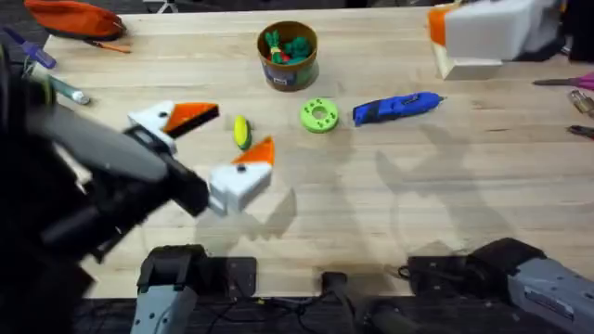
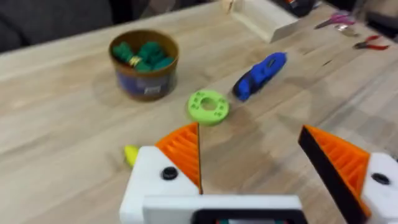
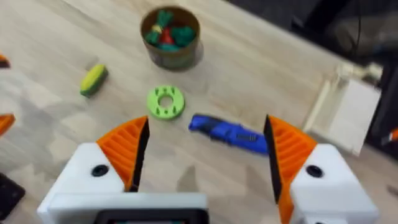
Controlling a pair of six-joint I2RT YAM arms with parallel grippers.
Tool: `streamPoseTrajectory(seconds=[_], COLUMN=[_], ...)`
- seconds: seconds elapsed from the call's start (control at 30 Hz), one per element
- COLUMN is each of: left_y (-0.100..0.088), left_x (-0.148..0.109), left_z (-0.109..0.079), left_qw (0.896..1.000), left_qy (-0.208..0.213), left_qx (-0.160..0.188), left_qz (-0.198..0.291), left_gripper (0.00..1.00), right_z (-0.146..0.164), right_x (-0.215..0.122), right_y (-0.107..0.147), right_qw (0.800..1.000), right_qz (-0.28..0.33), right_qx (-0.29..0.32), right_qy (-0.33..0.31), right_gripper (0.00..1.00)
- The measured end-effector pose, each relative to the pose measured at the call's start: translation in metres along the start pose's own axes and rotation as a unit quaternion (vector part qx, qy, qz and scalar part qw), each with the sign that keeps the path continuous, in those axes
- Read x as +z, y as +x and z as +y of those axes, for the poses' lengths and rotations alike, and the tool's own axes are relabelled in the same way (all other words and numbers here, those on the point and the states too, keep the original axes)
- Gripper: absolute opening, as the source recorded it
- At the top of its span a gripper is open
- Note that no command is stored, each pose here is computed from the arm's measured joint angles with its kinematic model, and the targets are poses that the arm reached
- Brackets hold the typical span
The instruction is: Pick up the gripper from the table and insert it into the empty holder that is missing its gripper. Then pick up a screw, insert it into the mounting hole, and use the screwdriver to tighten it. Finally, clean up the table by picking up the vegetable and placing it into the bucket.
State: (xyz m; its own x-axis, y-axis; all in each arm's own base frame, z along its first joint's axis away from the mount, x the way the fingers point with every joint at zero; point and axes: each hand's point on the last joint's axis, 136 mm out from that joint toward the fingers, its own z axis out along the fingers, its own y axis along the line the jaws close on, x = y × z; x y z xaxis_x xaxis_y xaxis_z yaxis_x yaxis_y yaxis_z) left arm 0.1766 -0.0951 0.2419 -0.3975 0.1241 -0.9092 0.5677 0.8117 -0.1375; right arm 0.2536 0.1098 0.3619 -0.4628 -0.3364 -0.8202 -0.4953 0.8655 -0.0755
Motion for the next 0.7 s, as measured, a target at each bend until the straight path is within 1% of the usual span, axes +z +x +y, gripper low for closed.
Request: streamPoseTrajectory(seconds=[0.1, 0.13, 0.23, 0.33, 0.4, 0.5, 0.53, 0.57, 0.63, 0.7], left_y=[-0.004, -0.006, -0.004, -0.002, 0.001, 0.012, 0.023, 0.027, 0.038, 0.046], left_x=[0.004, 0.009, 0.015, 0.024, 0.032, 0.045, 0.057, 0.059, 0.063, 0.066], left_z=[0.017, 0.036, 0.054, 0.069, 0.078, 0.09, 0.1, 0.104, 0.113, 0.12], left_qw=[0.998, 0.991, 0.981, 0.969, 0.963, 0.953, 0.943, 0.938, 0.921, 0.905], left_qy=[-0.027, -0.054, -0.077, -0.088, -0.091, -0.09, -0.093, -0.1, -0.123, -0.14], left_qx=[-0.028, -0.053, -0.077, -0.096, -0.105, -0.122, -0.139, -0.151, -0.188, -0.216], left_qz=[0.056, 0.11, 0.164, 0.209, 0.231, 0.263, 0.288, 0.296, 0.319, 0.338], left_gripper=[0.986, 0.986, 0.986, 0.986, 0.987, 0.986, 0.986, 0.986, 0.985, 0.985], right_z=[-0.004, -0.008, -0.012, -0.015, -0.016, -0.016, -0.016, -0.016, -0.016, -0.016], right_x=[-0.003, -0.004, -0.003, 0.003, 0.009, 0.014, 0.016, 0.016, 0.016, 0.016], right_y=[0.02, 0.033, 0.042, 0.055, 0.065, 0.077, 0.082, 0.082, 0.083, 0.083], right_qw=[0.998, 0.996, 0.992, 0.988, 0.985, 0.981, 0.979, 0.978, 0.978, 0.978], right_qz=[0.04, 0.065, 0.082, 0.1, 0.117, 0.134, 0.141, 0.142, 0.142, 0.142], right_qx=[0.033, 0.053, 0.077, 0.097, 0.108, 0.122, 0.131, 0.133, 0.134, 0.135], right_qy=[0.018, 0.031, 0.049, 0.061, 0.067, 0.072, 0.073, 0.074, 0.074, 0.074], right_gripper=[0.967, 0.969, 0.966, 0.968, 0.969, 0.969, 0.969, 0.969, 0.969, 0.969])
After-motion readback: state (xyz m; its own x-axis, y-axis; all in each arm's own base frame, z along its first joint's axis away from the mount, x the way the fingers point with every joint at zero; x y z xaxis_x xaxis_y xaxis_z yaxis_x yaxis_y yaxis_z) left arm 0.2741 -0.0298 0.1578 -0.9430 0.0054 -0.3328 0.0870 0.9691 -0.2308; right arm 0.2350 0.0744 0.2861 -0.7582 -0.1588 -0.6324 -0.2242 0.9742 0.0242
